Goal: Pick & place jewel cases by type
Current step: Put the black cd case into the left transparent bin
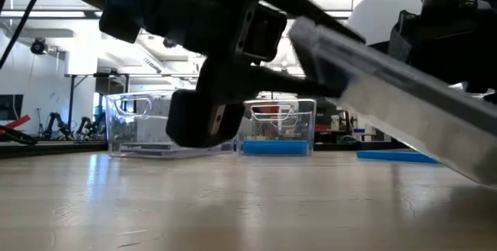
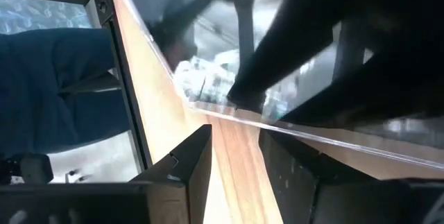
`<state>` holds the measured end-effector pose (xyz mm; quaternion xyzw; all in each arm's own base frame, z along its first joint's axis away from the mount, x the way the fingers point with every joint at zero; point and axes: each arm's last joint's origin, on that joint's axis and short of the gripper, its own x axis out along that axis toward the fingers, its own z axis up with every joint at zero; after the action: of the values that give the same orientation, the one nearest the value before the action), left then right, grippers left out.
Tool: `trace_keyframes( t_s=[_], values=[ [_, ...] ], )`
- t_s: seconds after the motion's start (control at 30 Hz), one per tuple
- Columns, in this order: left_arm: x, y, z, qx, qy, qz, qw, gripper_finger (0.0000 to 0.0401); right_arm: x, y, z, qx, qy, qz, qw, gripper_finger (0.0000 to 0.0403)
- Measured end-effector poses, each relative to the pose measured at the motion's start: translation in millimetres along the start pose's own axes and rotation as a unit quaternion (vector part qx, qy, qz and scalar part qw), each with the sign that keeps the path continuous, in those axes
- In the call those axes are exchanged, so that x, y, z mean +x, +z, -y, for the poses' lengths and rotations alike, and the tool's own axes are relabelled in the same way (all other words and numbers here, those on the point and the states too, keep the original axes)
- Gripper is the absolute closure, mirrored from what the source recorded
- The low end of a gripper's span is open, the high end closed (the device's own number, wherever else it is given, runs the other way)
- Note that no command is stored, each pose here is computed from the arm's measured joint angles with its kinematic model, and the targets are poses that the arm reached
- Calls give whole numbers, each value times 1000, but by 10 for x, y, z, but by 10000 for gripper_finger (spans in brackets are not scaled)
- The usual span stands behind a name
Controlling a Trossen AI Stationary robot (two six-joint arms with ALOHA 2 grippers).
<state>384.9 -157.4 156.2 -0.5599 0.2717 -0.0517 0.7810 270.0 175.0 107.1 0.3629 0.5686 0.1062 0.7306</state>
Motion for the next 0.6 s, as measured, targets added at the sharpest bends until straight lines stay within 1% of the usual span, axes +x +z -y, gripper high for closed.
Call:
trace_keyframes(
  t_s=[0.13,0.23,0.3,0.5,0.6],
  values=[
    [-2,-13,-52,-7,27,-6,1000,268,0,2,-3,0,1,1,1000,276],
    [-3,-13,-69,-15,36,-1,999,280,-6,5,-12,0,2,2,1000,276],
    [-3,-13,-68,-18,36,0,999,299,-12,7,-18,-1,3,3,1000,277],
    [-8,-8,-60,-26,35,3,999,378,-14,9,-21,-2,-1,12,1000,280],
    [-14,-4,-48,-31,33,5,999,392,-10,0,-34,-5,0,16,1000,280]
  ],
)
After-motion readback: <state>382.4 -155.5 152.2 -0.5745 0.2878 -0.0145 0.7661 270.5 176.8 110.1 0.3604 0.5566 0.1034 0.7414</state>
